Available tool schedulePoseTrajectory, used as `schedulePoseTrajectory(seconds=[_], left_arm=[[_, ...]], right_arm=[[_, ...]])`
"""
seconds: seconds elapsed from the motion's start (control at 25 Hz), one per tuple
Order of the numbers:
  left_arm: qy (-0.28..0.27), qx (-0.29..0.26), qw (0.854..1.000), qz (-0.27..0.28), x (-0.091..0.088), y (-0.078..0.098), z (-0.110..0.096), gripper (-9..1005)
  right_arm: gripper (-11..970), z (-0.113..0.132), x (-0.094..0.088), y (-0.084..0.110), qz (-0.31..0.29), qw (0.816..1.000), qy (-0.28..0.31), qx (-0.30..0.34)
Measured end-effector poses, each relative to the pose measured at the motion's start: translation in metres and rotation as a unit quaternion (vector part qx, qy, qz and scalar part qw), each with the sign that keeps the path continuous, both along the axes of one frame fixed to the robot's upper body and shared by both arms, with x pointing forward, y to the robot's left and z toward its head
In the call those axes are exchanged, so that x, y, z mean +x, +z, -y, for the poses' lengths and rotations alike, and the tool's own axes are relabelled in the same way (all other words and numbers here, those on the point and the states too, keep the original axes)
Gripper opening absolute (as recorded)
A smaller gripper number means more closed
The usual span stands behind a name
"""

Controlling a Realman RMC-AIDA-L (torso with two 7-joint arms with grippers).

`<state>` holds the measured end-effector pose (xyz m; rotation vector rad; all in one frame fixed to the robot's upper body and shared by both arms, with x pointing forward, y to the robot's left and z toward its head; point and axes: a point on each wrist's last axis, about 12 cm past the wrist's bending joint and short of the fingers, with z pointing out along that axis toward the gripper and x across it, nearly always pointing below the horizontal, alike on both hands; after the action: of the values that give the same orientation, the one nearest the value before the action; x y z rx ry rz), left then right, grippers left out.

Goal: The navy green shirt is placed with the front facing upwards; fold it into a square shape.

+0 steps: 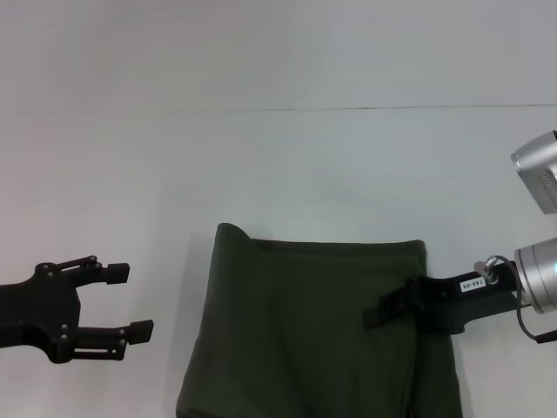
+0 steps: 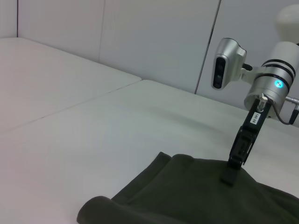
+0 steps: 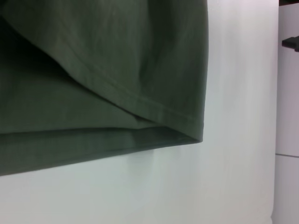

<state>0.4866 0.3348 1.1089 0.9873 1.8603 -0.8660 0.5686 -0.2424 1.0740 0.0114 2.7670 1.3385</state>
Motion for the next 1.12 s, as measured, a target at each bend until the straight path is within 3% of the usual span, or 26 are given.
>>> schedulePoseTrajectory(seconds=[0.16, 0.6, 1.12], left_arm=[[0.000, 0.001, 1.000, 0.000, 0.000, 0.000, -0.001, 933], [0.002, 0.001, 1.000, 0.001, 0.000, 0.001, -0.001, 933], [0.005, 0.001, 1.000, 0.003, 0.000, 0.001, -0.003, 933]], right_arm=[[222, 0.001, 0.001, 0.000, 0.003, 1.000, 0.000, -0.002], [37, 0.001, 0.003, 0.001, 0.016, 1.000, -0.003, 0.002], [38, -0.004, 0.013, 0.014, 0.030, 0.999, -0.008, 0.027]])
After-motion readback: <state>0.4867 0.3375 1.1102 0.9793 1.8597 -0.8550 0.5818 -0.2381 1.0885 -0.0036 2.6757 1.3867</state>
